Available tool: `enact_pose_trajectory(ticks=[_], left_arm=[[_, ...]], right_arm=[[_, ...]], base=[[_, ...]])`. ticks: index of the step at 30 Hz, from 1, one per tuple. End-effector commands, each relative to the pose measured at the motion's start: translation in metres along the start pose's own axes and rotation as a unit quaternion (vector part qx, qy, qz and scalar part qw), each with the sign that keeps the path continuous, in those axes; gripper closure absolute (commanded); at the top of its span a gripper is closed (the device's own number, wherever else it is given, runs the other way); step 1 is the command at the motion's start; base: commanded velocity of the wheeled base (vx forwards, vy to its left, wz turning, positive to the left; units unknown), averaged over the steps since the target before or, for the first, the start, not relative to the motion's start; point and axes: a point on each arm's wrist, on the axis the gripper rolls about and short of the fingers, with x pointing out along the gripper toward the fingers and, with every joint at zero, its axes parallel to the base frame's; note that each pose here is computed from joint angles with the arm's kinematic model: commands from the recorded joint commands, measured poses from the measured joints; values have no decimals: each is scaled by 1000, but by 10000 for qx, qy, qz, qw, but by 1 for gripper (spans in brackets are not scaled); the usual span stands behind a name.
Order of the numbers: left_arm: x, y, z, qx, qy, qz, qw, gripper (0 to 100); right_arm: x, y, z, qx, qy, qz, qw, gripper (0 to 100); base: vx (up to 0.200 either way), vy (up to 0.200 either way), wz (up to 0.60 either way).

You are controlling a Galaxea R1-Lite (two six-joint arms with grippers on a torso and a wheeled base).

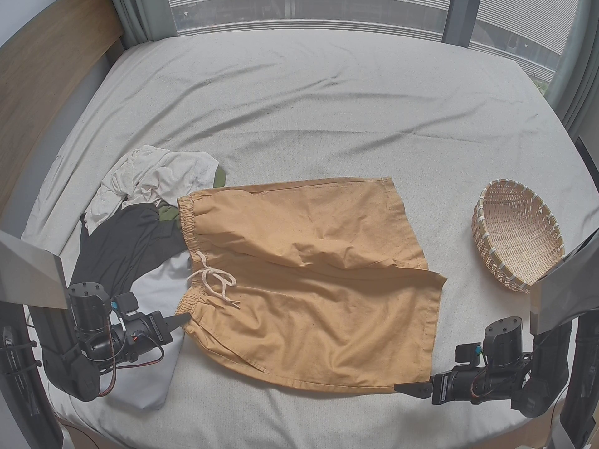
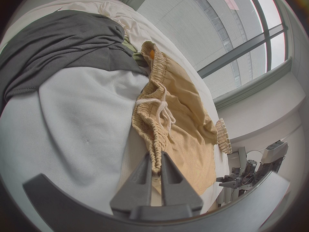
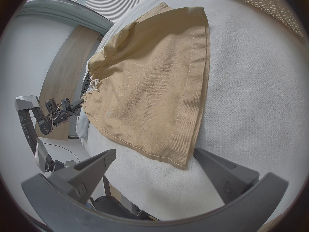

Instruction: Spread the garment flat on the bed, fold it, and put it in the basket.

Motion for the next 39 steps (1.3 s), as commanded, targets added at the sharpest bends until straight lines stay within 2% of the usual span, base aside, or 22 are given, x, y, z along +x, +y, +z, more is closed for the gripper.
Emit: enact_pose_trajectory(ticks=[1,16,23,26,27,30,39], left_arm=[[0,0,0,2,-5,2,10000,100],[0,1,1,3,-16,4,10000,100],[-6,-2,-2,-5,33,-11,10000,100],[-11,-5,-4,-24,142,-135,9998,100],[-18,-8,-8,-59,349,-381,9986,100],[-24,-8,-12,-86,509,-480,9975,100],[-41,-2,-30,554,977,-630,9917,100]], right_arm=[[-2,-1,-4,29,71,-40,10000,100],[-9,4,2,-49,-142,-68,9999,100],[-11,11,1,-128,-69,6,9999,100],[-13,17,0,-198,-21,73,9998,100],[-18,21,1,-244,-27,120,9996,100],[-26,27,2,-303,-24,157,9994,100],[-44,35,-3,-605,204,142,9979,100]], base=[[0,0,0],[0,0,0],[0,0,0],[0,0,0],[0,0,0],[0,0,0],[0,0,0]])
